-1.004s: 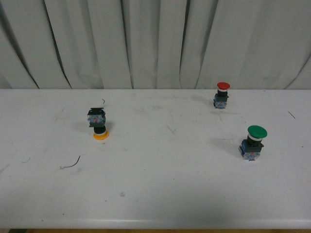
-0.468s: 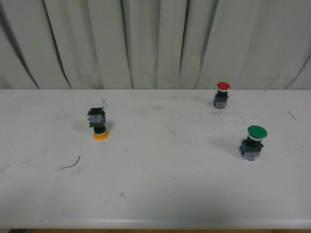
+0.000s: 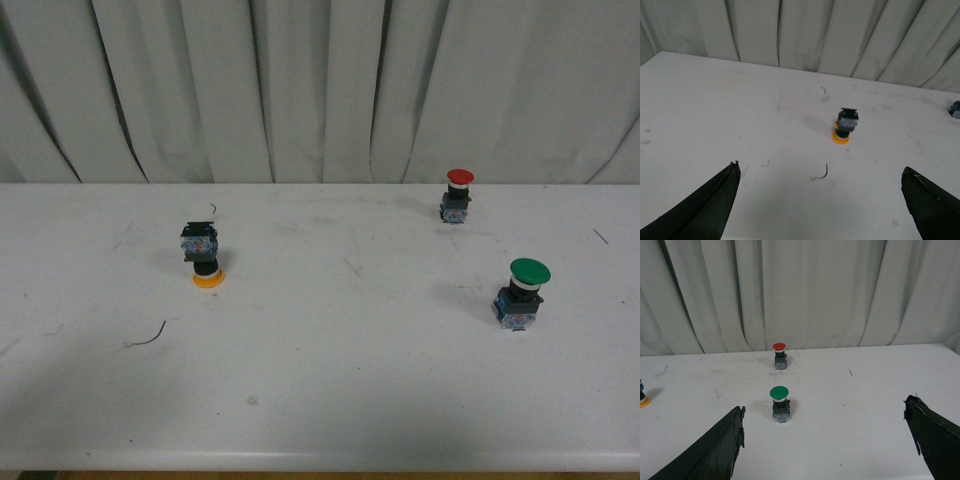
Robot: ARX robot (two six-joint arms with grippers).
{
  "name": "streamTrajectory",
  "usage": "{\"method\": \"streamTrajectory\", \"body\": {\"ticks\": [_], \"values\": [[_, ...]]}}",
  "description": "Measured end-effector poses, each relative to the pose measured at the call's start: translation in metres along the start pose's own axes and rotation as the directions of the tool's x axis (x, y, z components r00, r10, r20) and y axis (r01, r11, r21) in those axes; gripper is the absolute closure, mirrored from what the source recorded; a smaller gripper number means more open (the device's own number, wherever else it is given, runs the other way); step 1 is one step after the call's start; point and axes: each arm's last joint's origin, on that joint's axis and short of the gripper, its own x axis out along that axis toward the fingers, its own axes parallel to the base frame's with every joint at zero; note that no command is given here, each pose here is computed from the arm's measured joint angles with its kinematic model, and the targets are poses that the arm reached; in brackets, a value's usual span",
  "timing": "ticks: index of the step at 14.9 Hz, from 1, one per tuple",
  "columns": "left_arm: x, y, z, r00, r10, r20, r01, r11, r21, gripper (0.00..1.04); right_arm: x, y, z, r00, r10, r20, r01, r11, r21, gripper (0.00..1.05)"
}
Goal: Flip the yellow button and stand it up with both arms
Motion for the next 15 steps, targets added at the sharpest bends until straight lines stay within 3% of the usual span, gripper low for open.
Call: {"method": "streamTrajectory", "body": {"ticks": [3,6,10,15], "values": [[0.071,-0.012,0.041,0.988,-0.152,0.040,0.153,0.988,-0.021,0.07,0.000,0.000,0.000,1.000,0.000,0.000,0.000,1.000,0.000,0.06],[0.153,-0.039,0.034,0.966,-0.210,-0.149,0.215,0.976,0.016,0.07,0.000,0.000,0.000,1.000,0.000,0.000,0.000,1.000,0.000,0.06],[0.231,-0.065,0.035,0.935,-0.210,-0.284,0.251,0.961,0.117,0.07,0.000,0.000,0.000,1.000,0.000,0.000,0.000,1.000,0.000,0.06],[0.270,-0.081,0.035,0.907,-0.114,-0.404,0.213,0.955,0.208,0.07,0.000,0.000,0.000,1.000,0.000,0.000,0.000,1.000,0.000,0.06]]}}
